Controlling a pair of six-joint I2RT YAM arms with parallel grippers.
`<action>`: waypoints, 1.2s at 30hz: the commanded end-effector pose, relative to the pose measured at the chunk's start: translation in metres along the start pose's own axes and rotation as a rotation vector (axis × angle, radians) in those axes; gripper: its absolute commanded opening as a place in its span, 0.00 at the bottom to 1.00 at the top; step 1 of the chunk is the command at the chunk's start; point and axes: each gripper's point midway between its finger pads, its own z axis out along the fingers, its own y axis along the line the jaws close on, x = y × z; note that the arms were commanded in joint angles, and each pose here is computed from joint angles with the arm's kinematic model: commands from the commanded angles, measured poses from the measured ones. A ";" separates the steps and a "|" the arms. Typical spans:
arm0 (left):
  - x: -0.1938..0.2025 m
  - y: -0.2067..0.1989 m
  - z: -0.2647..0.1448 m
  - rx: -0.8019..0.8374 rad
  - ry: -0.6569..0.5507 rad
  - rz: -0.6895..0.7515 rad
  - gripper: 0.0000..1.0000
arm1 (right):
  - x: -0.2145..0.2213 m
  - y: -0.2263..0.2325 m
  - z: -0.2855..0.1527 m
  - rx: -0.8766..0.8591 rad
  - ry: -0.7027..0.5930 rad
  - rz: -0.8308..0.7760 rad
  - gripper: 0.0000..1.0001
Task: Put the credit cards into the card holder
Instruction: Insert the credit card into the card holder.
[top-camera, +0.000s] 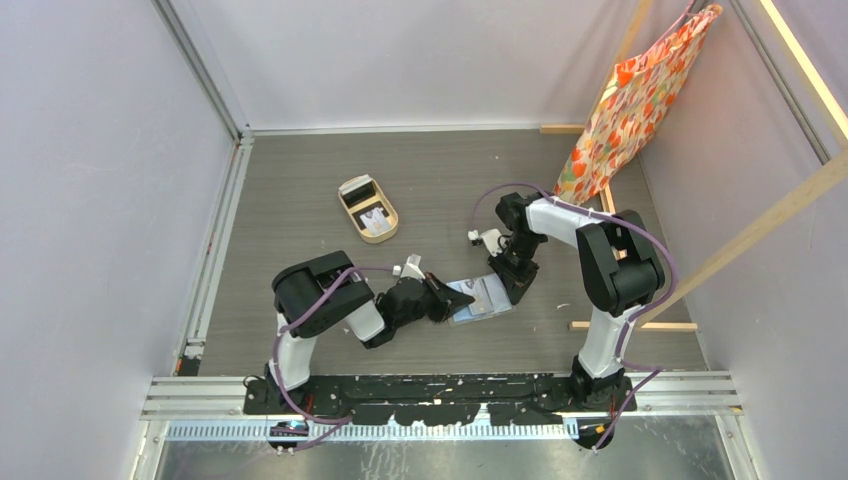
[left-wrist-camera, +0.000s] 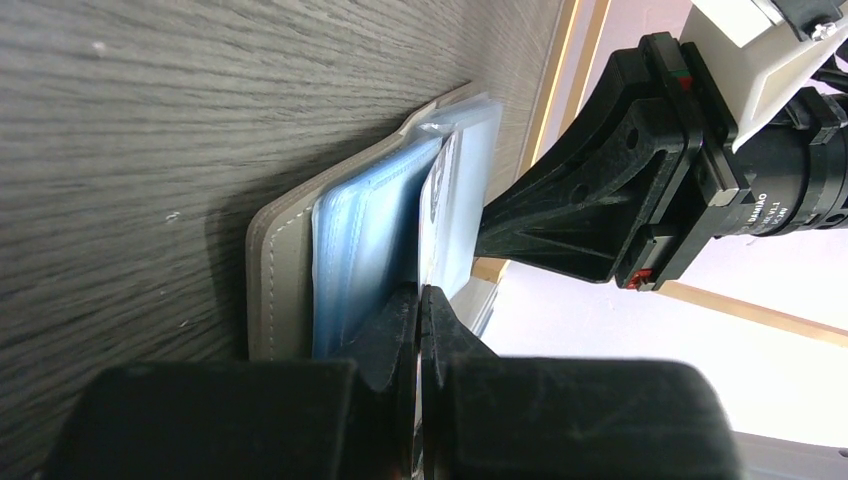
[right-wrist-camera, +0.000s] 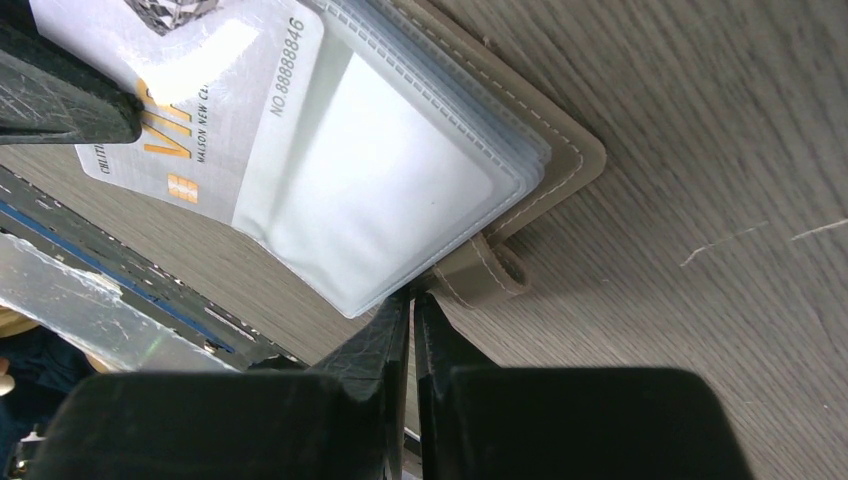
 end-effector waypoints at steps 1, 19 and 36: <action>-0.003 0.014 0.003 -0.040 -0.026 0.080 0.00 | -0.010 0.005 -0.005 -0.011 -0.021 -0.015 0.11; 0.014 0.010 0.014 -0.079 0.037 0.146 0.03 | -0.011 0.008 -0.006 -0.021 -0.026 -0.019 0.11; 0.004 0.014 -0.012 -0.301 0.069 0.367 0.43 | -0.016 0.005 -0.026 0.013 -0.102 -0.024 0.15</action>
